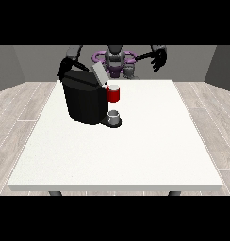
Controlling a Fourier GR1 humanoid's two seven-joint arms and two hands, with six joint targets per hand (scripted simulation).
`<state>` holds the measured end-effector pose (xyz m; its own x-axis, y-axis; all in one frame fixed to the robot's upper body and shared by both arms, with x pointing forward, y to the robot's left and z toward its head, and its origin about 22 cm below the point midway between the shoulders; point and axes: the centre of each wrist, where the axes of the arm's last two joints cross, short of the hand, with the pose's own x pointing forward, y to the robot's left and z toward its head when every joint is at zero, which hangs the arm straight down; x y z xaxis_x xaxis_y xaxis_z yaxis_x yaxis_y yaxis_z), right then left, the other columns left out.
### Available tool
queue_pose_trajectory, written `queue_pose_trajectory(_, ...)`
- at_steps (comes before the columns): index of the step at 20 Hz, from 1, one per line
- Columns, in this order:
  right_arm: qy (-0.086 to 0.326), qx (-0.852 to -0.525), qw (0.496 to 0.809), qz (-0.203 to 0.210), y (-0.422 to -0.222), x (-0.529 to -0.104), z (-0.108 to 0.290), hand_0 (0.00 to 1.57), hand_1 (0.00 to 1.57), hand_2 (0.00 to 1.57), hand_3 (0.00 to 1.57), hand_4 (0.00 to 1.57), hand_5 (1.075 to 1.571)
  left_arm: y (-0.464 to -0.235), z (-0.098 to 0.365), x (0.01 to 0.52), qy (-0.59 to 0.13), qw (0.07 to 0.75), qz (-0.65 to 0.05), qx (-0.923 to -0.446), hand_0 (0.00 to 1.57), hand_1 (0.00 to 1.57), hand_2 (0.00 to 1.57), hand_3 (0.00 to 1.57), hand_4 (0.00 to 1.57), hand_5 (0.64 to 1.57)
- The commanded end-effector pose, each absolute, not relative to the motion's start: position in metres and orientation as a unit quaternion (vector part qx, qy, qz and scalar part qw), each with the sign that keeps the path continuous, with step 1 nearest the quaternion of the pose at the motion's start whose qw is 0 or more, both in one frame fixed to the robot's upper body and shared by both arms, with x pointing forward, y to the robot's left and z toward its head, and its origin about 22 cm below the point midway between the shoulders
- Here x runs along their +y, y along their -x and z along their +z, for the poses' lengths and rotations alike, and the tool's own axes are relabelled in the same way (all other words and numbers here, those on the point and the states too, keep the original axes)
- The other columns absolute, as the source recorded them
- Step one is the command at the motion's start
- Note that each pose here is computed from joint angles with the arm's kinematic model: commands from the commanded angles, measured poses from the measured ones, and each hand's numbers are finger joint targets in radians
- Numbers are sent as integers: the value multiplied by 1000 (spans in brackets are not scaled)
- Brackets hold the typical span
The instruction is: Insert the coffee pod into the coffee machine and close the lid
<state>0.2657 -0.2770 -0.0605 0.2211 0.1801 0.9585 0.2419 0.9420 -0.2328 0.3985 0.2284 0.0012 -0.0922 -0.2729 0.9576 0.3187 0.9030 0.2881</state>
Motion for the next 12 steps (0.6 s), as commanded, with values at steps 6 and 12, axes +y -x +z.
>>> queue_pose_trajectory(6,60,-664,744,43,-283,-245,-25,0,0,0,0,0,1571,-340,-74,231,47,748,-160,-642,0,0,0,0,386,1571)
queue_pose_trajectory(12,78,-689,715,91,-303,-260,15,0,0,0,0,251,1571,-342,-61,232,57,746,-128,-651,0,0,0,0,368,1571)
